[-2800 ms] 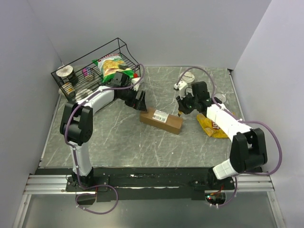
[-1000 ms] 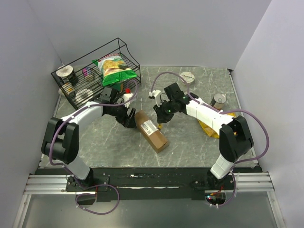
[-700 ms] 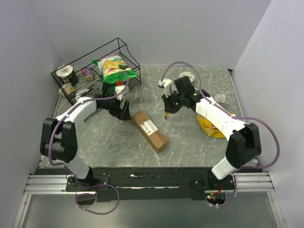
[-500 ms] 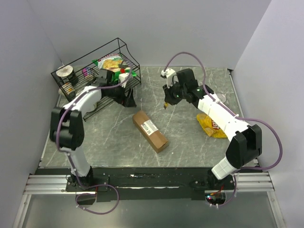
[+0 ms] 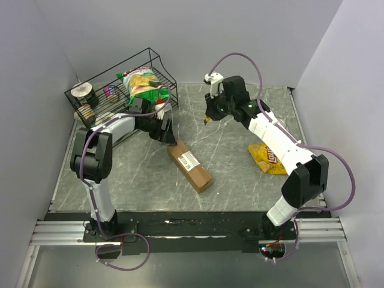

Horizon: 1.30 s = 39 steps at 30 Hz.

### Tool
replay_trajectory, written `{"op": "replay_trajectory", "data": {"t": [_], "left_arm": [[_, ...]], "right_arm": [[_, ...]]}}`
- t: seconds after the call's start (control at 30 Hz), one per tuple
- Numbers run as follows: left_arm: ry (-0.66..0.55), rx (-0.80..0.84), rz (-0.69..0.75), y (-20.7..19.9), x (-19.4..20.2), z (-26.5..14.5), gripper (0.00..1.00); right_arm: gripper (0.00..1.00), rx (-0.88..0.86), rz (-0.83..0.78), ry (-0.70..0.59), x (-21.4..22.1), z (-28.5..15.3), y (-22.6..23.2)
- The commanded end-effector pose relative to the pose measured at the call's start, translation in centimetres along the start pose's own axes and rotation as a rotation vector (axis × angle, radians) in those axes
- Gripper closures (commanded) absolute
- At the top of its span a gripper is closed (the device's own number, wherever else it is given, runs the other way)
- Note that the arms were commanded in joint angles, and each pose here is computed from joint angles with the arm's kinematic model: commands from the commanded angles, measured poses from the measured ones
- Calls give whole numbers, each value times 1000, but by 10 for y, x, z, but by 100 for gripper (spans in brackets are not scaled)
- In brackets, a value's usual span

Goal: Unpack the express box

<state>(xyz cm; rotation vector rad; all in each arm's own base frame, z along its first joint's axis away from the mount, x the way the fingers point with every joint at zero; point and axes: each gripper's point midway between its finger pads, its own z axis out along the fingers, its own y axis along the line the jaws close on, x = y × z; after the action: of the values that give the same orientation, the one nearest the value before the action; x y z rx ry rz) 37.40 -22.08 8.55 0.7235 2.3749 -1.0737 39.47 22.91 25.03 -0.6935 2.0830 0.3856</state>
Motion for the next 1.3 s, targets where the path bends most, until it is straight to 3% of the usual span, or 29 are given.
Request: {"op": "replay_trajectory", "data": {"t": [0.0,0.17,0.37,0.5,0.63,0.8,0.97,1.0,1.03,1.1,1.17,1.2,1.27], "left_arm": [[-41,38,10,-15,-7,6,10],[-32,-39,-34,-11,1,17,13],[-36,-162,-72,-2,22,8,29],[-11,-186,-134,-7,47,2,38],[-41,-186,-158,-15,62,-5,47],[-5,-129,-219,-26,81,4,54],[3,-129,-250,-28,94,5,59],[-1,-127,-248,-28,94,5,63],[-2,-130,-249,-28,94,5,67],[2,-138,-256,-27,97,4,77],[8,-133,-256,-28,99,5,81],[9,-137,-262,-27,100,5,91],[10,-153,-267,-25,102,5,96]], "right_arm": [[100,-115,-27,-8,-9,4,20],[100,-148,-71,-21,-15,6,24],[100,-199,-92,5,-5,5,33],[100,-268,-26,21,4,8,47],[100,-196,49,-17,-6,19,51],[100,-274,-30,-113,-27,31,85],[100,-400,-218,-236,-23,31,119],[100,-390,-235,-225,-8,36,119],[100,-352,-257,-286,-19,32,117],[100,-237,-242,-276,-9,40,110],[100,-182,-220,-291,-13,42,110],[100,-171,-218,-282,-7,43,114],[100,-110,-186,-298,-10,41,110]]}}
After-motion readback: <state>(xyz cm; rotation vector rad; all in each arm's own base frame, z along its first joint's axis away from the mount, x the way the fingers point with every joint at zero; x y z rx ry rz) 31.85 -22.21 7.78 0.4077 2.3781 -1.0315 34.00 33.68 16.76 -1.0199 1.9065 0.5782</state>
